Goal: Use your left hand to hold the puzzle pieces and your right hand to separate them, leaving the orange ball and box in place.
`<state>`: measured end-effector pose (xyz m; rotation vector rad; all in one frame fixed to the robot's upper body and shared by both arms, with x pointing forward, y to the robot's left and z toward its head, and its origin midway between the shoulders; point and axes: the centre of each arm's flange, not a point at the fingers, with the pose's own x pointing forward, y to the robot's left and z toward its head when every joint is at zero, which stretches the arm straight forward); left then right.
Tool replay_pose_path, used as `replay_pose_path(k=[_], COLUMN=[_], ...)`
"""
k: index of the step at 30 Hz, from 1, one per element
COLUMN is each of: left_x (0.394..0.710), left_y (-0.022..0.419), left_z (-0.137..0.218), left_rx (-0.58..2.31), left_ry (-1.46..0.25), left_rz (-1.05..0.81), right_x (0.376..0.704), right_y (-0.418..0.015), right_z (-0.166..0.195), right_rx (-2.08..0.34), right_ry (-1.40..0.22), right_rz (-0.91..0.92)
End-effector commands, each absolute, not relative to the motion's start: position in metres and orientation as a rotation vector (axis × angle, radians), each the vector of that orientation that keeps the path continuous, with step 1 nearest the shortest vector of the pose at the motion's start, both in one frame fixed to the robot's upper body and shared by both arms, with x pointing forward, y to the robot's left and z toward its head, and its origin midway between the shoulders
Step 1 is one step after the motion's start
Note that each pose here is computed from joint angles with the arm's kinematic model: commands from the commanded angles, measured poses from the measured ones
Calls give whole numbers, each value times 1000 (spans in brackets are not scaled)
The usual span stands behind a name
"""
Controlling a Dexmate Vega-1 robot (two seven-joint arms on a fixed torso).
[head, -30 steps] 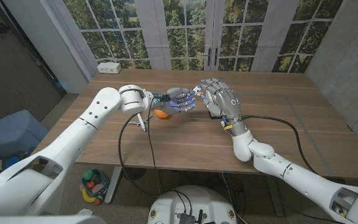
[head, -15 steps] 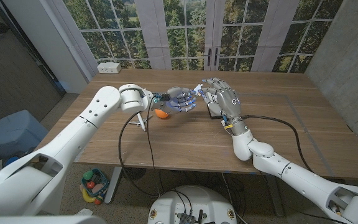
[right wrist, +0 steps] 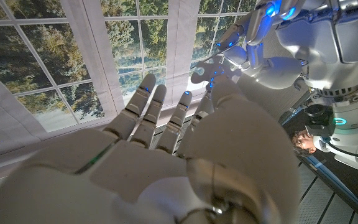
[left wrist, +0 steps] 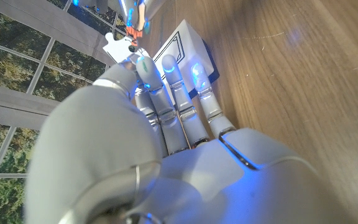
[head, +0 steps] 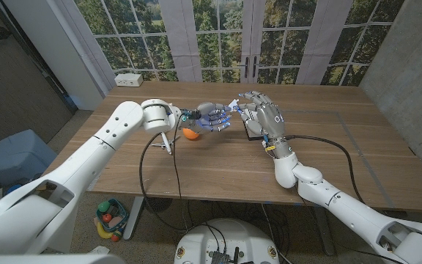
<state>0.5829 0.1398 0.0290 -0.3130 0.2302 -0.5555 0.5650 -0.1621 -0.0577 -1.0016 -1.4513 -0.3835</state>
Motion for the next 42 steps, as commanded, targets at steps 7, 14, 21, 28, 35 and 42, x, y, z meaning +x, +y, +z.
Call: replay_pose_path(k=[7,14,21,28,35,42], left_x=[579,578,573,569,561,558], left_y=[142,145,147,149,152,156], left_z=[43,43,46,51,58,59], left_rx=[-129,-107,-61,35,187,294], left_ry=[29,-17,-76,-142,-244,-277], left_rz=[-417,-365,-317,-252,-127,-31], right_x=[569,569,567,568,569,567], right_y=[-164,-168,-172,-174,-176,-175], right_z=[-61,-59,-56,-54,-50,-44], right_rx=[-972,-951,-917,-899,-882,-878], right_ry=[-1444,-1433,-1366,-1321,-1260,-1215], right_rz=[-371,-386,-370,-369,-382,-378])
